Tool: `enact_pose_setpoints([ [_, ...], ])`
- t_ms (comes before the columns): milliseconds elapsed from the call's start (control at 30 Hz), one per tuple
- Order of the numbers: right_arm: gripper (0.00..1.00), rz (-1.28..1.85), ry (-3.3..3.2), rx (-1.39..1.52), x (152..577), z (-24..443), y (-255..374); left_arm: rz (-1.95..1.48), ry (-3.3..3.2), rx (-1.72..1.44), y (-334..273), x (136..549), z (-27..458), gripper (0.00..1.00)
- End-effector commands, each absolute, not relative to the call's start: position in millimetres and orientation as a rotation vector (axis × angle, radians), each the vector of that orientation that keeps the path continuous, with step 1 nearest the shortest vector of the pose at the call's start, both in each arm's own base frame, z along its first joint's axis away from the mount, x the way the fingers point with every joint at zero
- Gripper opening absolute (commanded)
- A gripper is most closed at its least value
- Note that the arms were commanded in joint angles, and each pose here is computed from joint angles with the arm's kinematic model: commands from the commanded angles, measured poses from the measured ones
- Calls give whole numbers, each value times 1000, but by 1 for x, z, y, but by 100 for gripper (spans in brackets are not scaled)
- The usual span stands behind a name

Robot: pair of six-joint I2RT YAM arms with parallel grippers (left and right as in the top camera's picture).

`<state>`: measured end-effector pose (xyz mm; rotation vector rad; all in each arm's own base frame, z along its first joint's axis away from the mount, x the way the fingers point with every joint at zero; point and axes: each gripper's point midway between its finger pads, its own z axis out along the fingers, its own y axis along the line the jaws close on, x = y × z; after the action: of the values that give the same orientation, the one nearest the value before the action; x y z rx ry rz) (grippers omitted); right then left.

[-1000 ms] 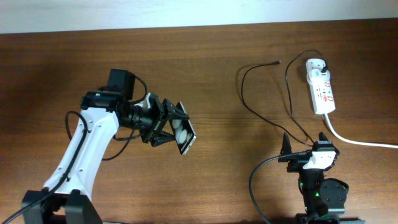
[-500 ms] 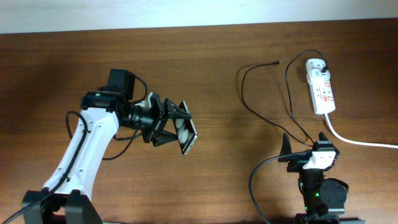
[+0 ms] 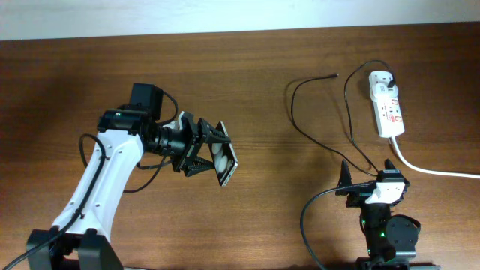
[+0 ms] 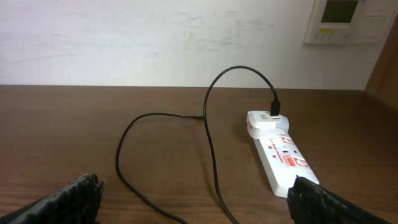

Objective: Plug charger to phone and switch on socket
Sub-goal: 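Rotate the phone upright and hold it toward the center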

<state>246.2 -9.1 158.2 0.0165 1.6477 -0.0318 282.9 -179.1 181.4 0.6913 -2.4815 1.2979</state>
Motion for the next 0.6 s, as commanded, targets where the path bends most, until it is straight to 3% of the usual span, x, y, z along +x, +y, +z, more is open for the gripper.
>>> enact_pose_setpoints([
  [0,99,-28,1649,2,246,156,-7,1358,-2461,650,-182,283,189,38],
  [567,99,-28,1649,2,246,156,-7,1358,-2461,650,-182,283,189,38],
])
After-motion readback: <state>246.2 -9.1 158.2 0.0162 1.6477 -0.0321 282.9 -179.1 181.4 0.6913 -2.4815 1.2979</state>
